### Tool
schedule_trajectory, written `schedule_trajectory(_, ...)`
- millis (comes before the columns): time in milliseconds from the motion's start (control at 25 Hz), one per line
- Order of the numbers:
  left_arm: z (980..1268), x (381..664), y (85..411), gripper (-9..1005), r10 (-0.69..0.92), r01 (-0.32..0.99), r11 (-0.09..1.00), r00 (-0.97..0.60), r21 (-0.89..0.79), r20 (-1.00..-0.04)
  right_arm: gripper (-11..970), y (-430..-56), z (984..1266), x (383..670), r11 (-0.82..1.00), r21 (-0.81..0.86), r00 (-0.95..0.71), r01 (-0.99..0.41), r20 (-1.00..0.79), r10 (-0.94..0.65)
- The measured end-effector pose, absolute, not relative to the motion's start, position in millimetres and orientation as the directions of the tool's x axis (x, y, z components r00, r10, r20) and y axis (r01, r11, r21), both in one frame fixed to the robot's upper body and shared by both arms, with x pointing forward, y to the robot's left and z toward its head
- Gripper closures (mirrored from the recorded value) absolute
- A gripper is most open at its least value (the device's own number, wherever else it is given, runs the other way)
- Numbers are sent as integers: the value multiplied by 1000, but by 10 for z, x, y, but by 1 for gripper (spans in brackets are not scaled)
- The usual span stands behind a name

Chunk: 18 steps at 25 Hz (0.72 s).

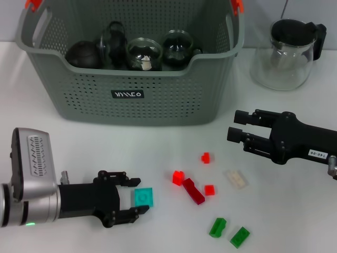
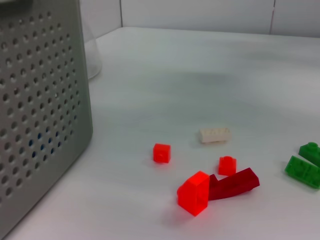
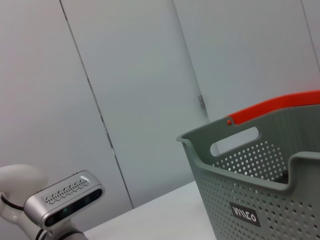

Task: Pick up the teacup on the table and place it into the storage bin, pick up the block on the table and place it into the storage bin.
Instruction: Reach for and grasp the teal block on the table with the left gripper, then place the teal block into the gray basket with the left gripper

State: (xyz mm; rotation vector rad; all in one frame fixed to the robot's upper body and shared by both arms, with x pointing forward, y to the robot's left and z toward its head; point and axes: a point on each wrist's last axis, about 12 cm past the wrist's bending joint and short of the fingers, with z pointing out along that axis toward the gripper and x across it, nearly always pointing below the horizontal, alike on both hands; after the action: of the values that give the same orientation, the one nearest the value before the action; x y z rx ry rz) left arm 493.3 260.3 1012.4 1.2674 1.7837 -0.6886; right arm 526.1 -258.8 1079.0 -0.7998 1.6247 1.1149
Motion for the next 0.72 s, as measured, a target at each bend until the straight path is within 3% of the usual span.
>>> schedule_trajectory(160,10125,4947,2600,368,487,936,352,-161,24,-858,407,-2587,10792,5262,363,292,-311,-885,-950,7)
schedule_trajectory(520,10188,4975,2624,582,467,936,352,-170,6,-868,407,-2585,10794,5260,361,292,-311,-886,-950,7)
schedule_trajectory(720,10361,4943,2742,597,388,938,346,-150,-7,-909,408,-2591,10793,5255,360,293,-311,-886,-950,8)
